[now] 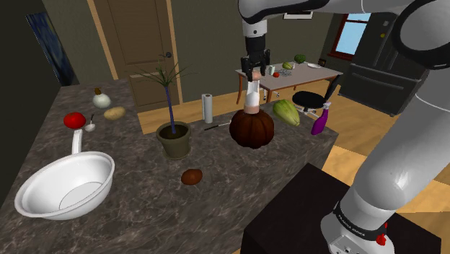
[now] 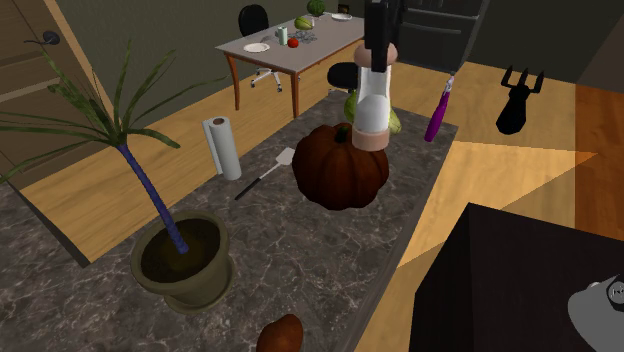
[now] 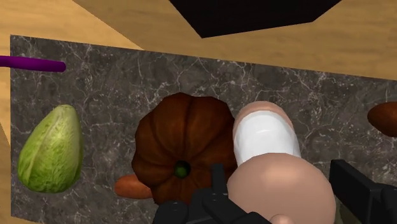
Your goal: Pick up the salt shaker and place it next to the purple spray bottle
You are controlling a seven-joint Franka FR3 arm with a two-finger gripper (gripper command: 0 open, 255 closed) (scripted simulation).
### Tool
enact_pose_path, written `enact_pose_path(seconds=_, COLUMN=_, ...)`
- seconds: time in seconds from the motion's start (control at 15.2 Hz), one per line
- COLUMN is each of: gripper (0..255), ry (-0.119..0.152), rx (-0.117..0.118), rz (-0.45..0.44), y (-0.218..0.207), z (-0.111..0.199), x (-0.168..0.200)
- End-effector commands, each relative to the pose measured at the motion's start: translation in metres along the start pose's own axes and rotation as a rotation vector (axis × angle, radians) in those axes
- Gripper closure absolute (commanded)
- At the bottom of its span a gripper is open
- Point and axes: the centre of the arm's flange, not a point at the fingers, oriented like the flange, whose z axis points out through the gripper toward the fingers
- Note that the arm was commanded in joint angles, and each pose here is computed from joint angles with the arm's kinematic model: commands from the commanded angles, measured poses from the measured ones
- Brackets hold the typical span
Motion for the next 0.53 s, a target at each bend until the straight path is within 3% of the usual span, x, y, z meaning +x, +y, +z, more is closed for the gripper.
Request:
enact_pose_path(seconds=0.0, gripper=255, ry=0.000, rx=0.001, rz=-0.001, y=0.027, z=0.004, x=-0.009)
enact_pose_path(seconds=0.46, gripper=255, ry=0.000, rx=0.001, rz=-0.001, y=0.114, z=0.018, x=-0.039)
